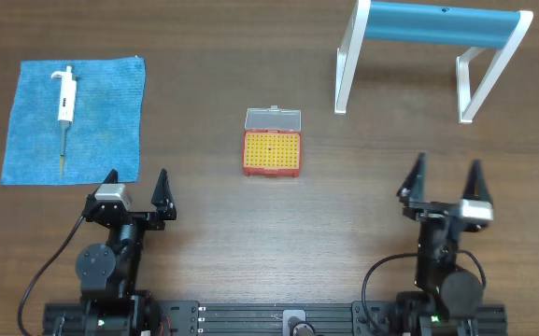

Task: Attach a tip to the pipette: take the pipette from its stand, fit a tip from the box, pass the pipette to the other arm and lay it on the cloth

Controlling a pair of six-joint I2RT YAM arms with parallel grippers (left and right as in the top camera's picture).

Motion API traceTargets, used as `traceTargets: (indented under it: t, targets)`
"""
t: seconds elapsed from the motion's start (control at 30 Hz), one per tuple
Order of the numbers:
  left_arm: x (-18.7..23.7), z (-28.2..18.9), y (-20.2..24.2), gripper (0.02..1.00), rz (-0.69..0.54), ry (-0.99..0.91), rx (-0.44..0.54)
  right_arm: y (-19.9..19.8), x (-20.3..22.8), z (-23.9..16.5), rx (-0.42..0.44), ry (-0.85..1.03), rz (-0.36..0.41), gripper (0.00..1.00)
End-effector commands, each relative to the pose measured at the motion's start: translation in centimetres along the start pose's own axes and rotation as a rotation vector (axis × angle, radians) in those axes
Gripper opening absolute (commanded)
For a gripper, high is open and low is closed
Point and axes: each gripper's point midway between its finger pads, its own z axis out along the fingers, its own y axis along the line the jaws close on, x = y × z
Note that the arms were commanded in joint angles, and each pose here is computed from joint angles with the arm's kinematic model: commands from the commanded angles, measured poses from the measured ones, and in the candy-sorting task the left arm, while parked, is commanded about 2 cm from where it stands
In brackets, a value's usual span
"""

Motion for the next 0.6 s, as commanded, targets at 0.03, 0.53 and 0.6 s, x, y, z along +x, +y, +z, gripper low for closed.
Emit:
traceTargets:
  t: [0.03,0.53,0.6]
  targets:
    - [0.1,0.0,-0.1,0.945,-0.009,0.002,0.005,1.8,5.7,-0.9,-0.123,0.229,-0.071,0.849]
    - [0.1,0.0,-0.1,0.945,-0.009,0.002,0.005,0.9,9.4,-2.4,-0.1,0.386,-0.165,0.849]
    - [0.1,0.0,-0.1,0.945,-0.009,0.002,0.005,0.9,9.4,-2.4,-0.1,0.386,-0.165,0.849]
